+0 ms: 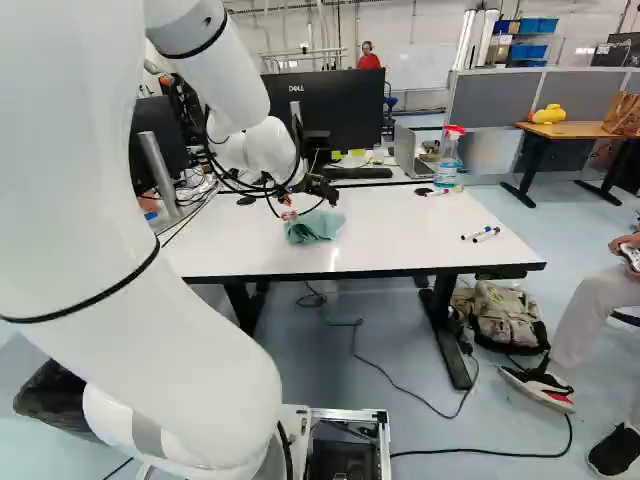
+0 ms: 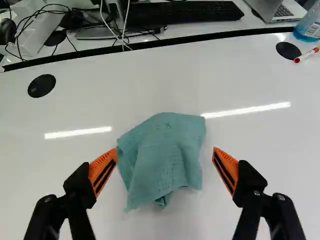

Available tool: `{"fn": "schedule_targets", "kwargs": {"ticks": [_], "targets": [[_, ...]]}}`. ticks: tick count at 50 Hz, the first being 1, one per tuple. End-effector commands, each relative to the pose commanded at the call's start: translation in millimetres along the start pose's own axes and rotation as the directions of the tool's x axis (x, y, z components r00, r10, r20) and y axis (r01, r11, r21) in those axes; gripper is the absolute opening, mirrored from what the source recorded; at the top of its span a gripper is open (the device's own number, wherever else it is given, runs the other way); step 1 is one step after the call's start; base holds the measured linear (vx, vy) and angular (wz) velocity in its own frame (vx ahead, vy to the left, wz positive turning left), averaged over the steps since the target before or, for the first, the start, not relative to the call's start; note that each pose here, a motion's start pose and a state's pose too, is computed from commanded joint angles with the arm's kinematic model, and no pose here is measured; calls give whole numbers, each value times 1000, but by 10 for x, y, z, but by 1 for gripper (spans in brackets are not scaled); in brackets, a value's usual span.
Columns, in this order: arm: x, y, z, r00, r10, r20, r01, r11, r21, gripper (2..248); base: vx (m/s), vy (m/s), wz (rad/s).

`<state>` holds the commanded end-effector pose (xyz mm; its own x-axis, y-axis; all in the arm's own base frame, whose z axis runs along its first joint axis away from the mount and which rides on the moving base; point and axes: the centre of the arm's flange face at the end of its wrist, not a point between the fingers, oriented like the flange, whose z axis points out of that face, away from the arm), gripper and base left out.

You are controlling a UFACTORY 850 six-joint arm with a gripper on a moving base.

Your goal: Clean the table with the green towel

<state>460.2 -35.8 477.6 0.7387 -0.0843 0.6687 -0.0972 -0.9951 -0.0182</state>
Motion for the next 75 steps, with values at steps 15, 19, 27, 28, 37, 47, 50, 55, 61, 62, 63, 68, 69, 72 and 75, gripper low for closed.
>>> {"fn": "schedule_targets", "kwargs": {"ticks": [15,19,27,28,37,47,50,55,61,62,63,68,69,72,75], "targets": [[0,0,0,1000,0,0,0,1000,0,247,0,0,0],[0,0,0,1000,0,0,0,1000,0,247,0,0,0],[0,0,0,1000,0,0,0,1000,0,247,0,0,0],[0,0,0,1000,0,0,0,1000,0,247,0,0,0],[0,0,0,1000,0,0,0,1000,0,247,0,0,0],[-9,-1,-1,1000,0,-2,0,1000,0,247,0,0,0],[-17,-2,-1,1000,-1,-4,1,1000,0,247,0,0,0],[-35,-5,-3,1000,-1,-9,1,1000,1,247,0,0,0],[-65,-9,-5,1000,-3,-16,3,1000,1,247,0,0,0],[-71,-10,-5,1000,-3,-18,3,1000,1,247,0,0,0],[-77,-11,-6,1000,-3,-19,3,1000,2,247,0,0,0],[-112,-16,-9,1000,-5,-28,5,1000,2,247,0,0,0],[-119,-17,-9,1000,-5,-30,5,1000,2,247,0,0,0],[-144,-20,-11,999,-6,-36,6,1000,3,247,0,0,0],[-171,-23,-14,999,-7,-43,7,1000,4,247,0,0,0]]}}
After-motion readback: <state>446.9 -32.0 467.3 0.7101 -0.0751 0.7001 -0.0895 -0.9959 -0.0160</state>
